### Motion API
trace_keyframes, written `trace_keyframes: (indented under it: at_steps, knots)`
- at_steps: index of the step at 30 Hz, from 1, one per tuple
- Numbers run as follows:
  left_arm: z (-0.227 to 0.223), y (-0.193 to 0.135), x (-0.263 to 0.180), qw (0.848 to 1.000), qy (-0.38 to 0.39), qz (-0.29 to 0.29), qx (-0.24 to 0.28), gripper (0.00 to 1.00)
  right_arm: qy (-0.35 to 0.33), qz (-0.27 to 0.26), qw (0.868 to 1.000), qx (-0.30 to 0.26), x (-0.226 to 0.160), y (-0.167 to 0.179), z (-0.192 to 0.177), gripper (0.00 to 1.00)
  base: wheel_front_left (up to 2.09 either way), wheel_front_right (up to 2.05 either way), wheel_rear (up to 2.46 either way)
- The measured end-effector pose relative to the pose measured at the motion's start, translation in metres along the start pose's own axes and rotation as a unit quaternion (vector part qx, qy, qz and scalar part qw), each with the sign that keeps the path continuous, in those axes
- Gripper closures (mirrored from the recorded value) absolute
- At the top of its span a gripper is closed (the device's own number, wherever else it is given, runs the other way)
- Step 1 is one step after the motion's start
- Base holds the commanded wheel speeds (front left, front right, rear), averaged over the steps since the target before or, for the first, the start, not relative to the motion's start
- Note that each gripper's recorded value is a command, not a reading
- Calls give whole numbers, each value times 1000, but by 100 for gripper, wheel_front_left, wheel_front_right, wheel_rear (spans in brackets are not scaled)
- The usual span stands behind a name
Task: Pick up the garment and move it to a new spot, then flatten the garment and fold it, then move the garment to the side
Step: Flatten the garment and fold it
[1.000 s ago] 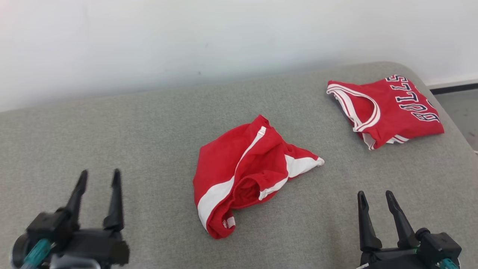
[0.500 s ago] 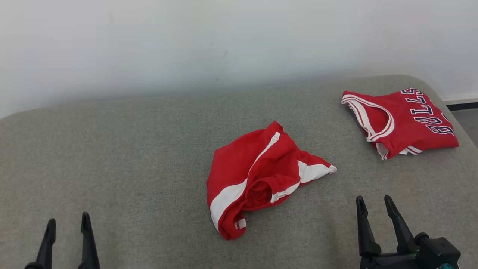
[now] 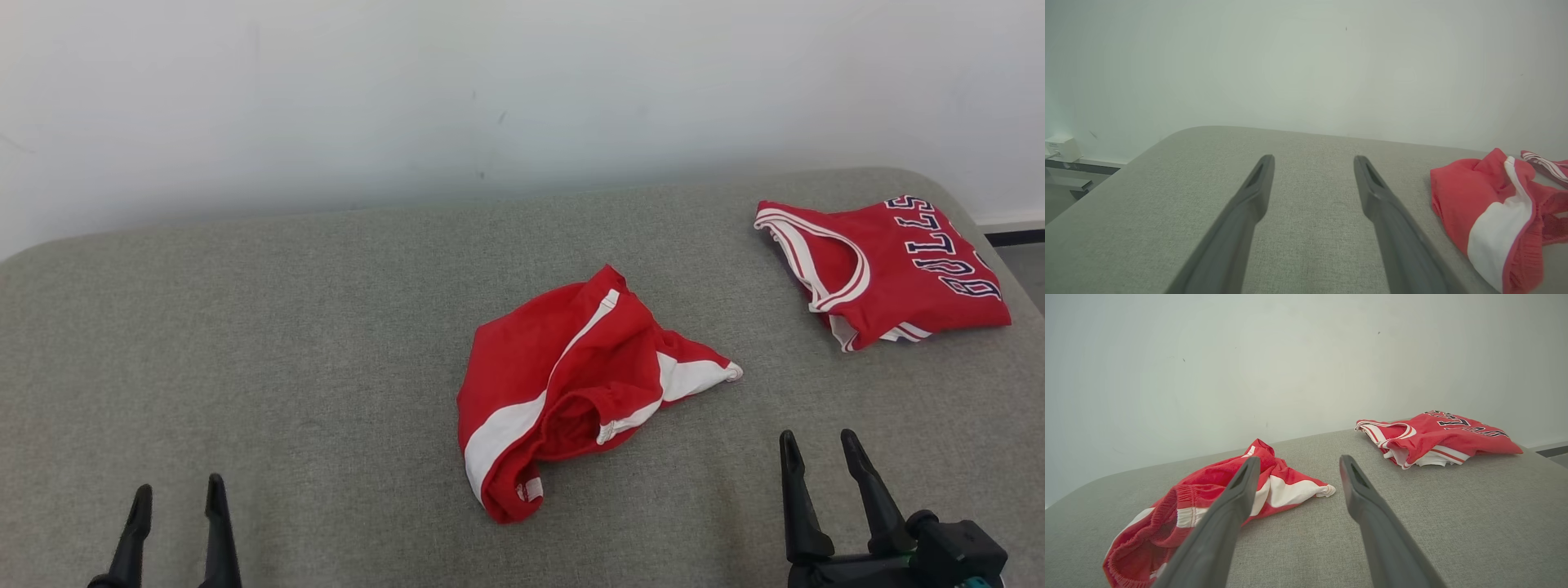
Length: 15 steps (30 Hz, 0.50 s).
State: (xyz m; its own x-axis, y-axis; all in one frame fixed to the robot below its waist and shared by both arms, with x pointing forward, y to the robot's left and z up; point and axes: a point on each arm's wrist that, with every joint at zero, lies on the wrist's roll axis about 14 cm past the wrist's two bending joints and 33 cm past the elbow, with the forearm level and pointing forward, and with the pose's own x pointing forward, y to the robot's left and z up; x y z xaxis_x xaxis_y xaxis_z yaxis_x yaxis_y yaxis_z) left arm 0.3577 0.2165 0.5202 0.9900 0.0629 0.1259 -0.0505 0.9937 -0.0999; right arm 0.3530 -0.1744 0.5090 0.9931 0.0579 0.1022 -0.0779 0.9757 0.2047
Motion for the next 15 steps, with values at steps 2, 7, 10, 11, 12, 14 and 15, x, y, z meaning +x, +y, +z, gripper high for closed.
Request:
trace_keyframes:
  at_steps: [2,7,10,11,12,14,15]
  knots:
    - [-1,-9,3,1000,0,-14,0,0,1,-1,1000,0,0,-1,-1,0,0,0,0]
    - [-6,-58,10,996,4,-87,-20,0,4,-4,1000,0,0,-3,-2,0,0,0,0]
    - [-11,-94,14,990,11,-139,-32,0,5,-6,1000,0,1,-4,-3,0,0,0,0]
    - [-12,-105,16,987,12,-155,-36,0,5,-7,1000,0,1,-5,-3,0,0,0,0]
    - [-13,-118,17,984,15,-175,-40,0,5,-9,1000,0,2,-6,-3,0,0,0,0]
    - [-16,-143,18,977,20,-210,-46,0,4,-13,1000,0,3,-8,-2,0,0,0,0]
    - [-18,-155,18,972,23,-227,-48,0,3,-15,1000,1,4,-10,-2,0,0,0,0]
